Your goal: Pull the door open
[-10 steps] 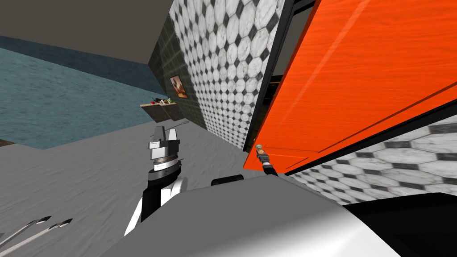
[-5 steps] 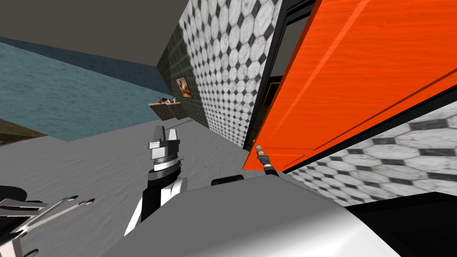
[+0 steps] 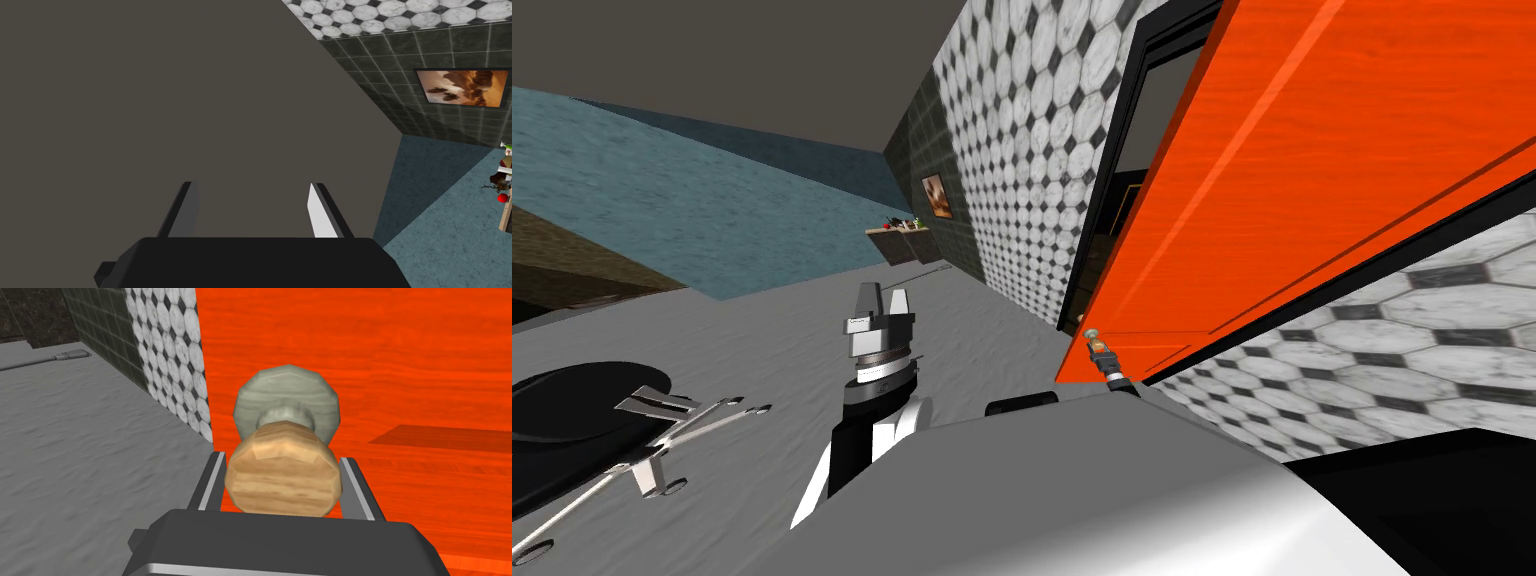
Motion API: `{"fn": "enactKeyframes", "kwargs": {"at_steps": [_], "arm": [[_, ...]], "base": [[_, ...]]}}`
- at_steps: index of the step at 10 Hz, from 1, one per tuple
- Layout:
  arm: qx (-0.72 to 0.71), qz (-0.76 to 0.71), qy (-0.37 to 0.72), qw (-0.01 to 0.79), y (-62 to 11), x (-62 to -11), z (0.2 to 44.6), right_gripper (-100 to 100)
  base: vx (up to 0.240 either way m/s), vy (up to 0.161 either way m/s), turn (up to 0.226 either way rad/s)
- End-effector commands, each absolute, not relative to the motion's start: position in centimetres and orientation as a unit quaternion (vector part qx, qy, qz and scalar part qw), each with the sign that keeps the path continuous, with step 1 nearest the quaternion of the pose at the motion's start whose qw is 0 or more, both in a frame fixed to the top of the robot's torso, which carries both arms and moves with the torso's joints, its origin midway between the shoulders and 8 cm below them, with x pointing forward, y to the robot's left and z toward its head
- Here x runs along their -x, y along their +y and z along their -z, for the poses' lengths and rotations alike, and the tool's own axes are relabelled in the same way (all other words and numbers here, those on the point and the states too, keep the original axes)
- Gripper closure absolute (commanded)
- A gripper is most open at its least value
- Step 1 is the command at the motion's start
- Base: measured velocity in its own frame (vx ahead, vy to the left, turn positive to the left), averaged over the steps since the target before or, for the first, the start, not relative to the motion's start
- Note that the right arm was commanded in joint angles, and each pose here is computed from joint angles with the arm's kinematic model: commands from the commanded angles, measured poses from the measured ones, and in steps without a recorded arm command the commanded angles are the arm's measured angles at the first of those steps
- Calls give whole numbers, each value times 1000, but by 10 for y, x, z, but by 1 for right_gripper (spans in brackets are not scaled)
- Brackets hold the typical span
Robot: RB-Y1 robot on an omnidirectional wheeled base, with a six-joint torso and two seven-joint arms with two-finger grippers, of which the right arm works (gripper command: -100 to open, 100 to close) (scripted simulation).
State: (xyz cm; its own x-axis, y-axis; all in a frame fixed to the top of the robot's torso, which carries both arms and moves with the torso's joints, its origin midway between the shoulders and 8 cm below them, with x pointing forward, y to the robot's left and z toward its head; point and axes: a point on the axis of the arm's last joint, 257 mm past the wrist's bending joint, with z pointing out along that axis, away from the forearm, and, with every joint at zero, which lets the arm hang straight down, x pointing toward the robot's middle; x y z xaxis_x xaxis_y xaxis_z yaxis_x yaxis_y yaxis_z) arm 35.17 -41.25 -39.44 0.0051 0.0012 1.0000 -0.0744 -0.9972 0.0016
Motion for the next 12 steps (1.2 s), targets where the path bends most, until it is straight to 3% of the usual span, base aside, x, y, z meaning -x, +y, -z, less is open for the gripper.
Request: {"fn": "enactKeyframes", "kwargs": {"at_steps": [1, 12], "arm": [[-707, -707, -20, 19, -413, -346, 392, 100], [-710, -704, 10, -9, -409, -313, 394, 100]], "base": [[-217, -28, 84], [-171, -44, 102]]}}
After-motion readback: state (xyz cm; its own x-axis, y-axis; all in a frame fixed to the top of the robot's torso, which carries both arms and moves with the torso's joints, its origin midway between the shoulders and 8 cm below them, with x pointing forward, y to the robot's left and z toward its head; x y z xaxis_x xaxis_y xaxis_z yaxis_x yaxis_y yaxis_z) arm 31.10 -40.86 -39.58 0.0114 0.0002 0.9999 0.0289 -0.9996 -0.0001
